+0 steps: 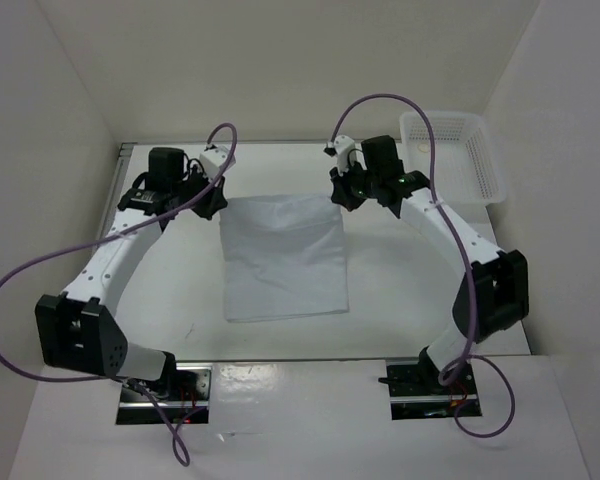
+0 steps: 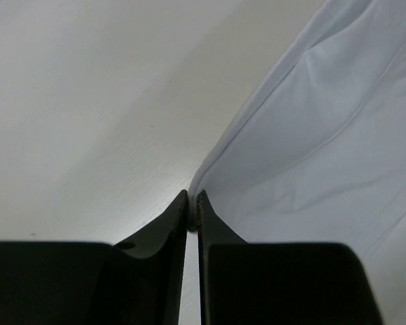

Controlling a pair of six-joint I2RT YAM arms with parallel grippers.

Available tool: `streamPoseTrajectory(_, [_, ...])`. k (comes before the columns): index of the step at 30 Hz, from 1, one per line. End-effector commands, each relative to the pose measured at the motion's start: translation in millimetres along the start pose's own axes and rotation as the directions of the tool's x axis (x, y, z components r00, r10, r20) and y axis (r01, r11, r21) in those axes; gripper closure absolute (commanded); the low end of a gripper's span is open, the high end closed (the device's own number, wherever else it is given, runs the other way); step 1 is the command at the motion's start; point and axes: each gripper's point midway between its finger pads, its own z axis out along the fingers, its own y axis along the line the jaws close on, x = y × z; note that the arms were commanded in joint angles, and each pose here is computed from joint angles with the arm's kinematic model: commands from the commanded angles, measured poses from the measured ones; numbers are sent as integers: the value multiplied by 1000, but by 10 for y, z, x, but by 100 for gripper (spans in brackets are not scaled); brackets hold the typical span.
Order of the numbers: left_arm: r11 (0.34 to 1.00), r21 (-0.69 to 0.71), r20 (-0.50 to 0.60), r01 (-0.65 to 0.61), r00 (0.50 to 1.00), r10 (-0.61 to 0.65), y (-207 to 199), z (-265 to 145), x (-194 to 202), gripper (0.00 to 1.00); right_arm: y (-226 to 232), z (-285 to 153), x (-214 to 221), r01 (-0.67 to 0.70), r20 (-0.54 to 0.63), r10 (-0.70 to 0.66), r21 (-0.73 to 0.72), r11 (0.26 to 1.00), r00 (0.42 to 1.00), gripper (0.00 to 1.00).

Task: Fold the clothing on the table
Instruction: Flatten the skirt out

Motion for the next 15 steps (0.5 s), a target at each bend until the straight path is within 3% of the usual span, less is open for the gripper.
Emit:
streamPoseTrajectory(1, [999, -48, 70, 2, 998, 2, 203, 164, -196, 87, -331, 261, -112, 41, 38, -44, 71, 997, 998, 100])
streamPoseTrajectory(6, [999, -35, 0, 33, 999, -33, 329, 522, 4, 84, -548, 737, 83, 42, -34, -40, 66, 997, 999, 100])
streamPoseTrajectory(9, [998, -30, -44, 52, 998, -53, 395, 710, 129, 74, -668, 1014, 249, 22, -78, -17, 60, 998, 997, 100])
streamPoseTrajectory(13, [997, -42, -69, 69, 995, -72, 493, 884, 187, 48, -915, 1233, 297, -4, -86, 13, 109, 994, 996, 100])
streamPoseTrajectory(14, [995, -56, -68, 78, 994, -82, 538, 932, 181, 39, -948, 1318, 379, -8, -105, 20, 114, 993, 994, 100])
streamPoseTrajectory(15, [995, -53, -76, 82, 993, -86, 540, 958, 213, 25, -981, 1343, 386, -16, -108, 29, 128, 992, 994, 100])
